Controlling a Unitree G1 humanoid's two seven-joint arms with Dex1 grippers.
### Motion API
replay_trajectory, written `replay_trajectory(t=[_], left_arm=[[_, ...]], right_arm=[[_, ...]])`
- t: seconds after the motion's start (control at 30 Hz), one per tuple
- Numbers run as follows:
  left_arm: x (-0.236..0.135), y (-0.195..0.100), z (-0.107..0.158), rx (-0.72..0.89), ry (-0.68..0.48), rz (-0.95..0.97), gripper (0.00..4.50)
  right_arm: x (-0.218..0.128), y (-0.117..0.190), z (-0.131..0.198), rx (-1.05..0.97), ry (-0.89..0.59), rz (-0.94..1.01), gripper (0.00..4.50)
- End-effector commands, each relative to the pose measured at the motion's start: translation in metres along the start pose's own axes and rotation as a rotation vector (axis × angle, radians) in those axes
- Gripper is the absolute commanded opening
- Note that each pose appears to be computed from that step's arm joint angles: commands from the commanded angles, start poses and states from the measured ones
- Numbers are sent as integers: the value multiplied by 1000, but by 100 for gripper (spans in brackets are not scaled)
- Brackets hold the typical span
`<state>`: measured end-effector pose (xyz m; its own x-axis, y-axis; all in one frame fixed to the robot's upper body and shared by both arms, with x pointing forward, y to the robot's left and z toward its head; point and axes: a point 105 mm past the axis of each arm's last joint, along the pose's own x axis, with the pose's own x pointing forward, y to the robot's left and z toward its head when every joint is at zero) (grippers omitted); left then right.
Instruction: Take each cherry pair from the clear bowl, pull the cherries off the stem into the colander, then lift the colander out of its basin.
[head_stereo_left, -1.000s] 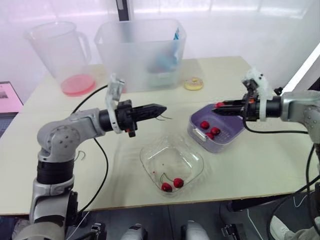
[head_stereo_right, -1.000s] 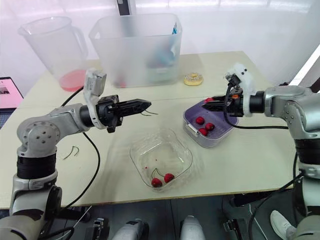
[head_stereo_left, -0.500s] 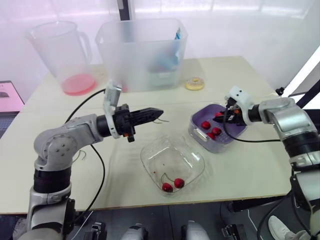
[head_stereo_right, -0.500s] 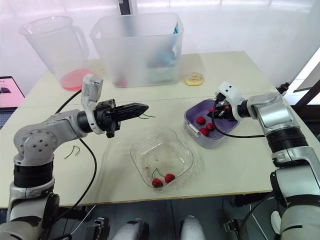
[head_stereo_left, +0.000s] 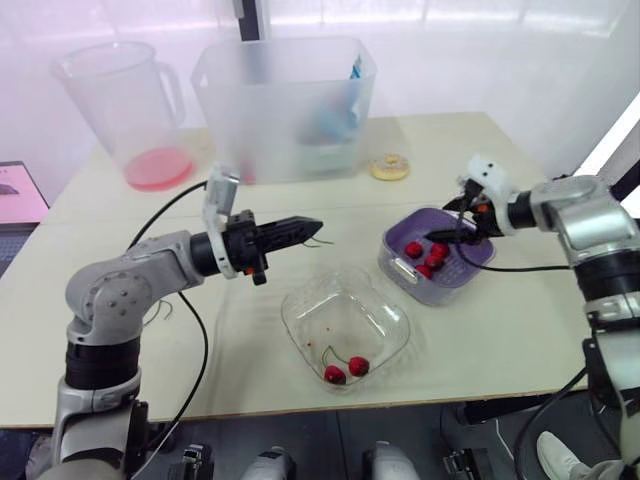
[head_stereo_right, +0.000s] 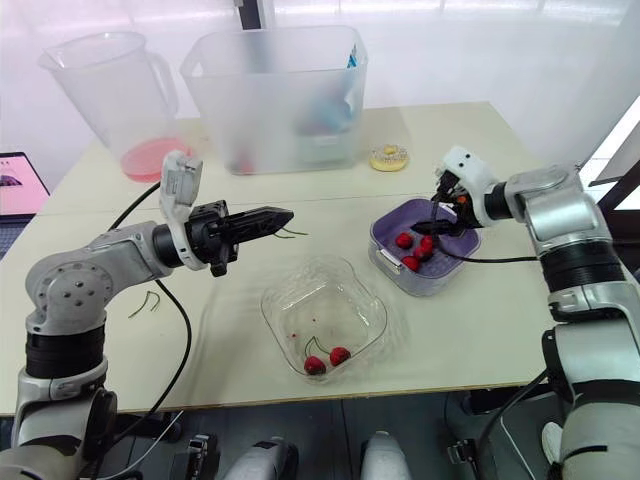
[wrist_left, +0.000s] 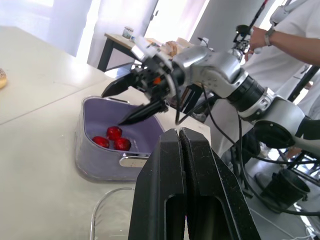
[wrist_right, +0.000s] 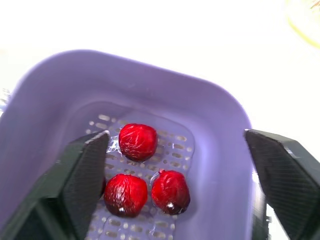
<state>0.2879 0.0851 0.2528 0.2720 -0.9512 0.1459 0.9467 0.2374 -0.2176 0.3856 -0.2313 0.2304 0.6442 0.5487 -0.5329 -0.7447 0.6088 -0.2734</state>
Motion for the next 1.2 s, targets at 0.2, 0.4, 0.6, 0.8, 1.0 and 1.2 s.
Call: replay_trajectory(t=[0.2,0.4,0.6,0.8,1.0,1.2], left_arm=[[-20,5,9,53,37,67,0],[-90,31,-24,-43,198,330,0],[-147,45,-58,-193,200,536,0],[-169,60,-88,-276,203,662,0],[-189,73,-97,-314,153,773,64],[-198,77,-69,-214,131,820,339]], right_arm=[[-77,69,83,-96,-368,331,448],[-81,114,100,-140,-441,507,448],[-67,131,95,-133,-423,584,448],[-51,129,91,-144,-386,555,448],[-48,132,89,-139,-361,572,450],[-46,138,78,-137,-310,601,450]])
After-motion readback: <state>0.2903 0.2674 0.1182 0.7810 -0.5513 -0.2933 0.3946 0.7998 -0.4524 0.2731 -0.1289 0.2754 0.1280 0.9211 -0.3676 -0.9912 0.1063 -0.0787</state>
